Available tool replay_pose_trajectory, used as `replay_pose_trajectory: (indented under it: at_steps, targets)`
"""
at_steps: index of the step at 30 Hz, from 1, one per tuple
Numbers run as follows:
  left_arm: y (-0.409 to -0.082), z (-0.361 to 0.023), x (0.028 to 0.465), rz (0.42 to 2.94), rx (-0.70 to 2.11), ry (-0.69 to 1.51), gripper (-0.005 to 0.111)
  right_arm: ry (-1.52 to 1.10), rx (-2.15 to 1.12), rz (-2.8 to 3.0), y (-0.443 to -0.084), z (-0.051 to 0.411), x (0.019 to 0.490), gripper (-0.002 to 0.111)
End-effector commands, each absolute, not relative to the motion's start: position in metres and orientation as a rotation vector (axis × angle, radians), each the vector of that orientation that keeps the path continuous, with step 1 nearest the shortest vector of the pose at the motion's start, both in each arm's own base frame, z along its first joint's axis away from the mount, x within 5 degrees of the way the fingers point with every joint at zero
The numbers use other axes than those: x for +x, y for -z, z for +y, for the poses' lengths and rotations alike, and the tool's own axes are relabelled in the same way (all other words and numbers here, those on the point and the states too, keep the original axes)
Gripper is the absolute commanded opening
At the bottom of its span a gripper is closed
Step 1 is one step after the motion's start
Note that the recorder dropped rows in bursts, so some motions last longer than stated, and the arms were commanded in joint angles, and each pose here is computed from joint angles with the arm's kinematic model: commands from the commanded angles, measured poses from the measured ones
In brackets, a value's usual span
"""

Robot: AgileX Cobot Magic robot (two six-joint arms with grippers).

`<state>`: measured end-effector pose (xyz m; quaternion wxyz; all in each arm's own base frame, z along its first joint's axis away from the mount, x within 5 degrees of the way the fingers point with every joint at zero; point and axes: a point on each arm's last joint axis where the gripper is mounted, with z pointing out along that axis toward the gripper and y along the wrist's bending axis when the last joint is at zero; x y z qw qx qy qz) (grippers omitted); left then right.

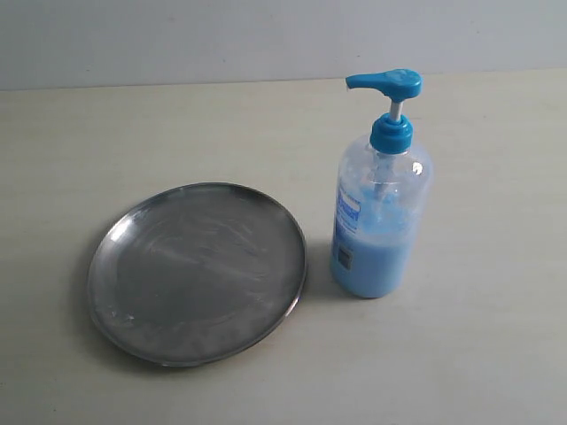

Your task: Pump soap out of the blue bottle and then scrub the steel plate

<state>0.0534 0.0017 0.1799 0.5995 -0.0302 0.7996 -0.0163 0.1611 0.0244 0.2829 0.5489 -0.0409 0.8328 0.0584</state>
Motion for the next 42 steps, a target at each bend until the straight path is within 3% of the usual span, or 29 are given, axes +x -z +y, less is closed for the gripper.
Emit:
replay_pose_trajectory:
  at_steps: [1,14,30,42]
  targets:
    - [-0.181,0.002,0.053,1.836,-0.075,0.042,0.0,-0.158,-0.068,1.949,-0.287,0.024,0.163,0.0]
    - [-0.181,0.002,0.053,1.836,-0.075,0.042,0.0,-0.147,-0.075,1.958,-0.281,0.025,0.174,0.0]
    - [-0.181,0.002,0.053,1.836,-0.075,0.042,0.0,-0.117,-0.474,2.267,-0.222,0.063,0.197,0.0]
    - [-0.181,0.002,0.053,1.836,-0.075,0.042,0.0,-0.181,-0.266,2.121,-0.169,0.052,0.17,0.0]
